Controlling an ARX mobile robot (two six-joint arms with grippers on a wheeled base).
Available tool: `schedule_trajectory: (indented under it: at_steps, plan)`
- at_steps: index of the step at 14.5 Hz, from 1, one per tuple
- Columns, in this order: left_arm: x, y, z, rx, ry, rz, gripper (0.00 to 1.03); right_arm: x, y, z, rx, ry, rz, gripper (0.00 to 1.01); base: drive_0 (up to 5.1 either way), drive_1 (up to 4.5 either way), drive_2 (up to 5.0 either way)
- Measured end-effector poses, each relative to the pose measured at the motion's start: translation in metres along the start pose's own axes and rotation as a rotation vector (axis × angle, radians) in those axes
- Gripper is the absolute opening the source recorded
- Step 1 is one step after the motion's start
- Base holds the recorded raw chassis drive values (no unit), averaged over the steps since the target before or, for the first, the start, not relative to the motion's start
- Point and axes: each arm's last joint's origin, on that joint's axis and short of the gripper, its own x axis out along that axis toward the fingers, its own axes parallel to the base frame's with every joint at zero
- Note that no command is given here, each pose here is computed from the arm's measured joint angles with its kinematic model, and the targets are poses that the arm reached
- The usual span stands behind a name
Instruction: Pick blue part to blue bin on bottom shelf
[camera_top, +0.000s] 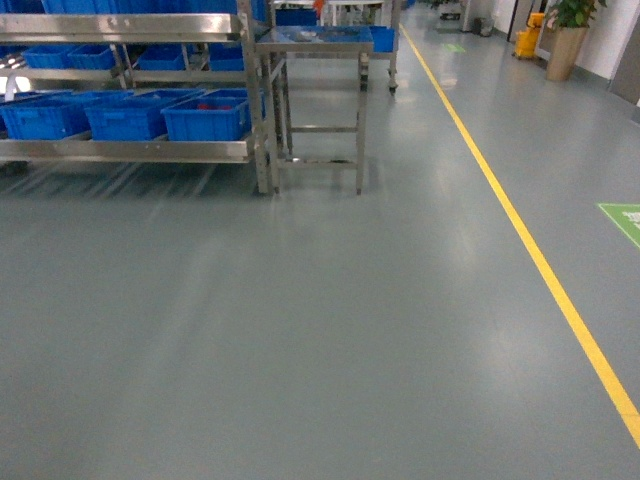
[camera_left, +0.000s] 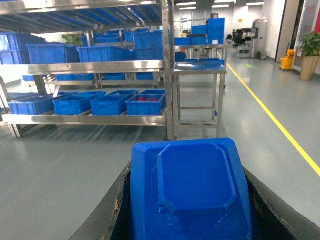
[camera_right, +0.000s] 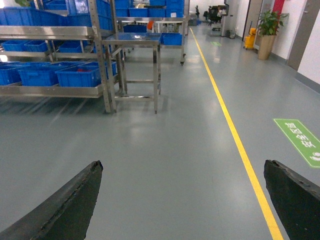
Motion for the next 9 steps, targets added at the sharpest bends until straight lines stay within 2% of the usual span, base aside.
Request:
schedule_trajectory:
  at_steps: [9]
  plan:
    - [0.0002, -0.0001, -0.0002, 0.001, 0.001, 0.001, 0.44, 0.0, 0.0, 0.0001, 0.0, -0.002, 0.0, 0.98, 0.0, 4.08, -4.1]
